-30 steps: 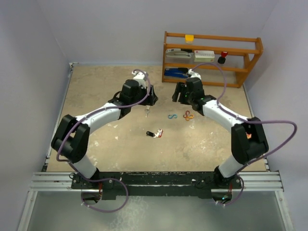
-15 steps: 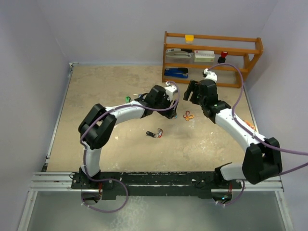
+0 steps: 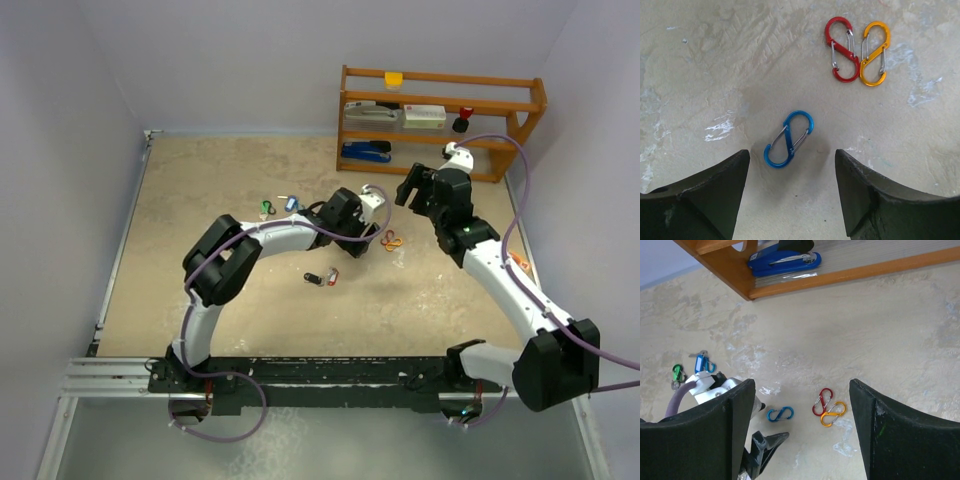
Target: Put the keys on the keyring
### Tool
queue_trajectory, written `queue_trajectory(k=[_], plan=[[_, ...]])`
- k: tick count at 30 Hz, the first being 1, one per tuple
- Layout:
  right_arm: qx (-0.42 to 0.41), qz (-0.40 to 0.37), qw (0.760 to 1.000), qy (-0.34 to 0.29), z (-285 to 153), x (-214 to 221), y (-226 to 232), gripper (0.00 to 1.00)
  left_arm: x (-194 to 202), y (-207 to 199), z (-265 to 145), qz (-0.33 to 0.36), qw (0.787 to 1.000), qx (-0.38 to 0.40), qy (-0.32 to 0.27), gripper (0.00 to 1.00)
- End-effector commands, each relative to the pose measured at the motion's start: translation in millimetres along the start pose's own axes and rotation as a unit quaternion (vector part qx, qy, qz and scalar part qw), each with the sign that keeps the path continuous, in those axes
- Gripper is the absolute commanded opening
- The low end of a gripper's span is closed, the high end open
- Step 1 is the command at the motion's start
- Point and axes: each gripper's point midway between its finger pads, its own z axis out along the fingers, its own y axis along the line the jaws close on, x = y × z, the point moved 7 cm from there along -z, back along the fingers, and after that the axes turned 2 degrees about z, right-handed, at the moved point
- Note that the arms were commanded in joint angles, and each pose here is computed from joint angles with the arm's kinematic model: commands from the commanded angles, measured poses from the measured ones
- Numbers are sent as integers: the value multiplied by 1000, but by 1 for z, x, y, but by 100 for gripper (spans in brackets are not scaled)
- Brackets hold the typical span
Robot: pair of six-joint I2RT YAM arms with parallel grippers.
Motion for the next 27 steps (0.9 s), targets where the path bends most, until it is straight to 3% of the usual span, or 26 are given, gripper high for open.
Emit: queue_trajectory(k=[1, 15, 27], plan=[[-4, -1, 1000, -19, -3, -8, -2, 79, -18, 8, -1, 27, 999, -30, -21, 66], [-8, -2, 1000, -12, -1, -4, -3, 79, -12, 11, 13, 36, 999, -30, -12, 62], [-9, -2, 1000, -6, 1, -1, -3, 79, 1, 9, 17, 28, 999, -23, 1, 44]])
